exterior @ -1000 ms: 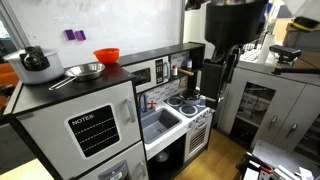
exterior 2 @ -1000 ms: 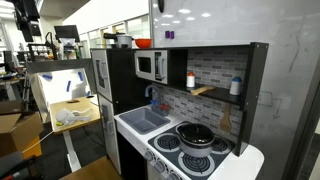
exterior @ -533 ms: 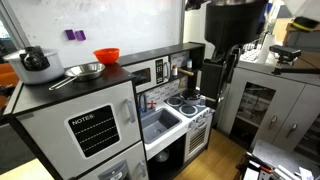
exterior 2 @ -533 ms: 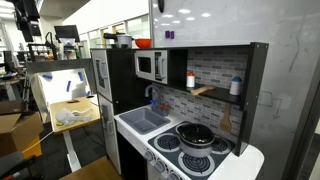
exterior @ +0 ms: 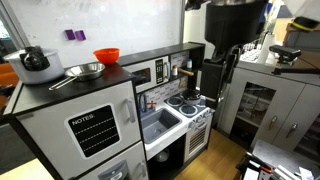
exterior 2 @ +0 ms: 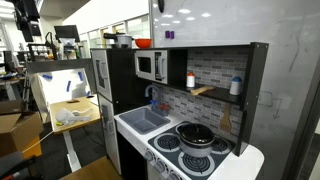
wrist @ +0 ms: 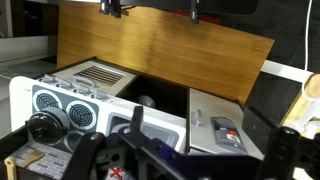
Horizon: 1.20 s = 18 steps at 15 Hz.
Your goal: Put the wooden spoon on the shelf on the stove
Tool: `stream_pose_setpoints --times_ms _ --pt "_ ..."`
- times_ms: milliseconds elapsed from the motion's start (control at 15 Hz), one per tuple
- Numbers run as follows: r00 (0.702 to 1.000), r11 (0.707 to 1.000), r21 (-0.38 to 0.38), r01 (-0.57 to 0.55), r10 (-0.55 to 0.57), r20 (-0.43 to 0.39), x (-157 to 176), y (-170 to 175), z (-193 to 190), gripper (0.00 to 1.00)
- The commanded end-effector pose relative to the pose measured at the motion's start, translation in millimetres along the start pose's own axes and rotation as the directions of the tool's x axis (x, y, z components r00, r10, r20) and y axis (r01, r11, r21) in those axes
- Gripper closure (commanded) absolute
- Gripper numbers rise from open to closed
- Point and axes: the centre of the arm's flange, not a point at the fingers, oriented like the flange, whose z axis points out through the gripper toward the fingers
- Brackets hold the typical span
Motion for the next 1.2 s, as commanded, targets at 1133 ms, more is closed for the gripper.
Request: stream_pose_setpoints --times_ms 1133 --pt "0.994 0.992 0.076 -0.105 0.107 -0.022 32.8 170.0 73.8 0.00"
